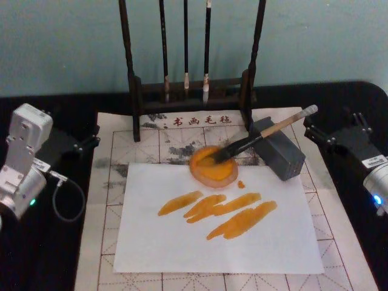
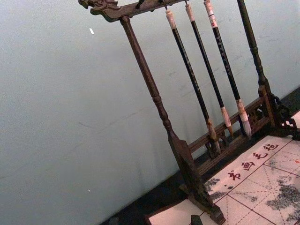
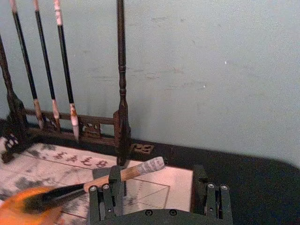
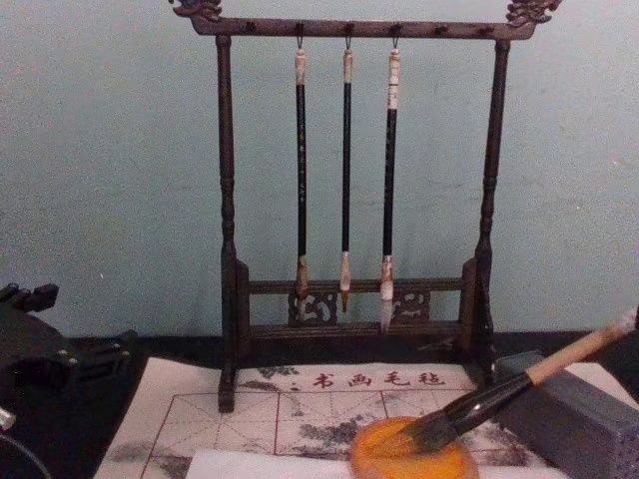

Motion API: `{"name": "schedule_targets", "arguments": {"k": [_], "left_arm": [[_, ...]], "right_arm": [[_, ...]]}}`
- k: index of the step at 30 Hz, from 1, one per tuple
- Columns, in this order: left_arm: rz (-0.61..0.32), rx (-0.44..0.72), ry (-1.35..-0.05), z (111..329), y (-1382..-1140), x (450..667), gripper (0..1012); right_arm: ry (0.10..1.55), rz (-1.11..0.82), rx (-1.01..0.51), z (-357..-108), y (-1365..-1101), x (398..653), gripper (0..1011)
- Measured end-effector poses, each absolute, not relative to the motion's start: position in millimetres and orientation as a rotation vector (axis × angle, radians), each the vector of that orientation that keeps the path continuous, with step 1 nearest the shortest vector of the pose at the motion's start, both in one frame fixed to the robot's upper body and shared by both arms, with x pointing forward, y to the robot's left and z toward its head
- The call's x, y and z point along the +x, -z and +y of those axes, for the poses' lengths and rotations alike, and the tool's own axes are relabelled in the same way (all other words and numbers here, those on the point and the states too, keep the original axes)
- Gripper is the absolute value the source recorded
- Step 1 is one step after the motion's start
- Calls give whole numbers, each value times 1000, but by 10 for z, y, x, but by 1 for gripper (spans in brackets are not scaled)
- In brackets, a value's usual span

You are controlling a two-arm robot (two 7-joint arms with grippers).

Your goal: Pick up the brush from the inkstone, write on the paper, then place the brush back to its original position.

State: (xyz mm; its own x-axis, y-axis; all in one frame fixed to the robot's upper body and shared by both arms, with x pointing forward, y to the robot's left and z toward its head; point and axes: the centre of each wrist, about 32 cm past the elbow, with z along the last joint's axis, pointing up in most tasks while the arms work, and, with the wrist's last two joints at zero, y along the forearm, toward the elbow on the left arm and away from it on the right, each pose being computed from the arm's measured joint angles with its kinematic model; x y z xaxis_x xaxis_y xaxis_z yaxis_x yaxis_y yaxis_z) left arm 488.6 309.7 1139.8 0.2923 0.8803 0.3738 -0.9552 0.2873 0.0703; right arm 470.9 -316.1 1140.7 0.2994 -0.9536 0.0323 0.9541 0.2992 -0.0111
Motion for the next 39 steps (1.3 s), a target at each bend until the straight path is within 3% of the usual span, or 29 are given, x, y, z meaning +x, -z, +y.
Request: {"name": "schedule_targets", "arguments": {"k": [17, 39], "left_arm": [[-285, 304, -1248, 3097, -11398, 4886, 1001], [-285, 304, -1248, 3097, -11398, 4886, 1001]], "right_arm": [[1146, 436, 283, -3180, -11245, 4833, 1000], [1015, 754, 479, -3119, -11063, 5186, 1000]]}}
